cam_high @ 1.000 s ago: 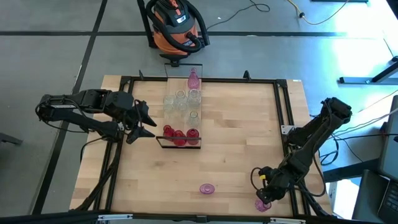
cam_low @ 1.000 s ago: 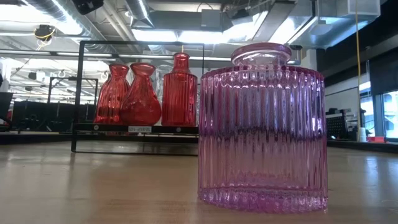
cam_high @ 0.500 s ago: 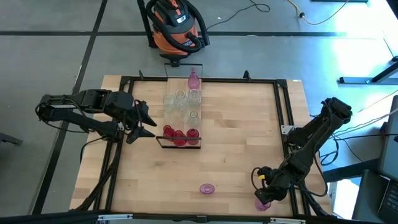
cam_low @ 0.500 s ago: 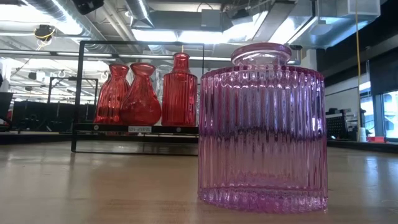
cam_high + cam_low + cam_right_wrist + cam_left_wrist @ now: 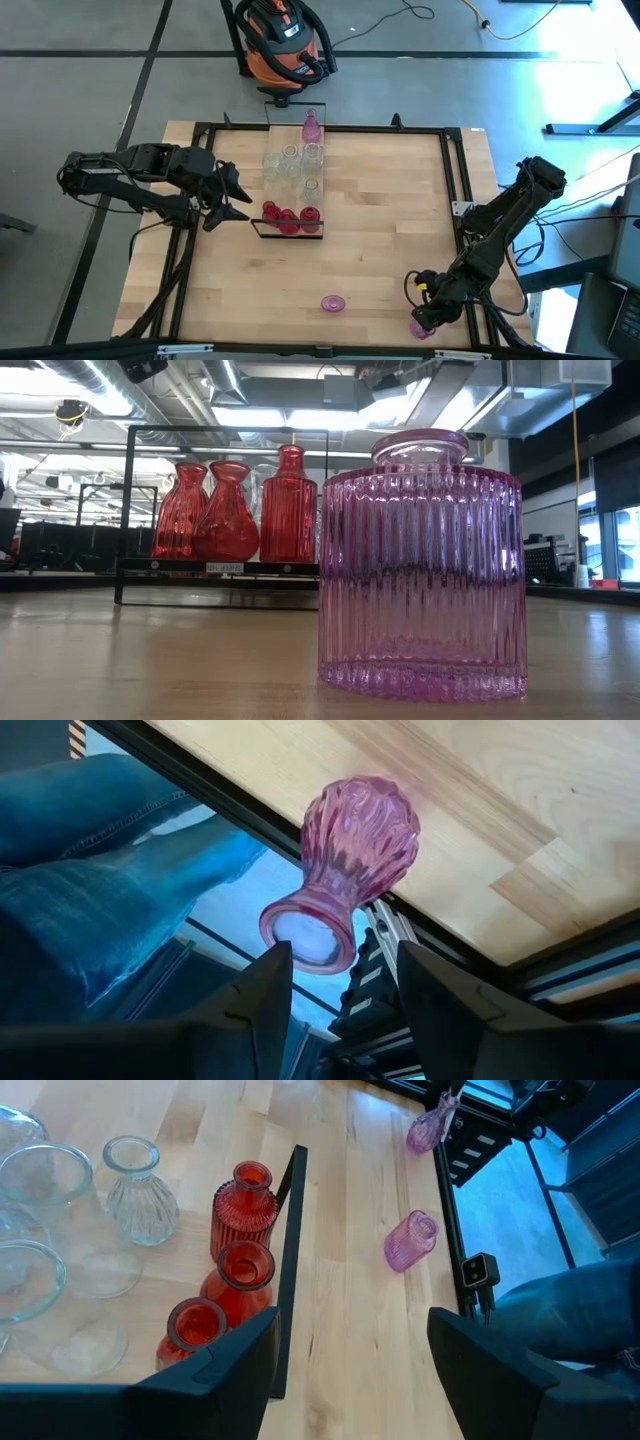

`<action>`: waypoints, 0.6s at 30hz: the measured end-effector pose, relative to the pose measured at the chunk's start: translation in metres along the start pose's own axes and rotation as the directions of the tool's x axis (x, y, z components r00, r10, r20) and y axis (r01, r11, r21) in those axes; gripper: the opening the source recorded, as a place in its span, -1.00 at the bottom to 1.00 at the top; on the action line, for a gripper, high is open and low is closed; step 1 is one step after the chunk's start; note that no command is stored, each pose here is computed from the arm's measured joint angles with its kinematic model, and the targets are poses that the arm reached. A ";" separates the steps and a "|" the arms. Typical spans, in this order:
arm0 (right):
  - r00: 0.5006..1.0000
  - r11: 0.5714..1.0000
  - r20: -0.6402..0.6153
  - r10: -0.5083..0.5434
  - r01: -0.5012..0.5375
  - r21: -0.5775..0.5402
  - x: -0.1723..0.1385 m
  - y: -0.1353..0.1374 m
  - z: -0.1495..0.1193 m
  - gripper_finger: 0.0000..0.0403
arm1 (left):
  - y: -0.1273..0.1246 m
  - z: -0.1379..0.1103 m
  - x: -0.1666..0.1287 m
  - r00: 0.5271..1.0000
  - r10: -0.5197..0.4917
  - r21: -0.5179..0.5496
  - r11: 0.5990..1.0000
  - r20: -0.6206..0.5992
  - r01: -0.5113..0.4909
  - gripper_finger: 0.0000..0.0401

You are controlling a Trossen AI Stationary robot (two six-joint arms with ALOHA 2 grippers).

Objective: Sort vases onto shelf
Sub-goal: Put the purple vase on the shelf

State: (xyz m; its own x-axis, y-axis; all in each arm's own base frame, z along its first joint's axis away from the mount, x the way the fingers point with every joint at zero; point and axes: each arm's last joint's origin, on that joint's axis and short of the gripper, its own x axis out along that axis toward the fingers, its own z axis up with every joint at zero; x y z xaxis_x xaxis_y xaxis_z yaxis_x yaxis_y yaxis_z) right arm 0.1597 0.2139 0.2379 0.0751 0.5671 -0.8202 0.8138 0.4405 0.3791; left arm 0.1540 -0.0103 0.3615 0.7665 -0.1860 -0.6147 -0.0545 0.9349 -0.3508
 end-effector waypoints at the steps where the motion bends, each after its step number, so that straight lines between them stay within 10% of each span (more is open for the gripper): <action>1: 1.000 1.000 0.000 0.001 -0.001 -0.004 0.000 0.000 0.000 -0.18 | 0.000 0.000 0.000 1.000 0.000 0.000 1.000 0.000 0.000 0.23; 18: 0.997 0.997 0.002 -0.075 0.075 0.003 0.026 0.003 0.007 -0.18 | 0.000 0.000 0.000 1.000 0.000 0.000 1.000 0.000 0.000 0.23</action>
State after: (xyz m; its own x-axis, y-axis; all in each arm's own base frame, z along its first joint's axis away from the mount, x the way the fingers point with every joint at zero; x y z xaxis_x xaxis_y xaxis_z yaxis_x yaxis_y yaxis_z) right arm 0.1678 0.2251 0.2152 0.0148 0.5312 -0.8471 0.8187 0.4800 0.3152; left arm 0.1540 -0.0103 0.3615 0.7667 -0.1856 -0.6146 -0.0547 0.9349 -0.3506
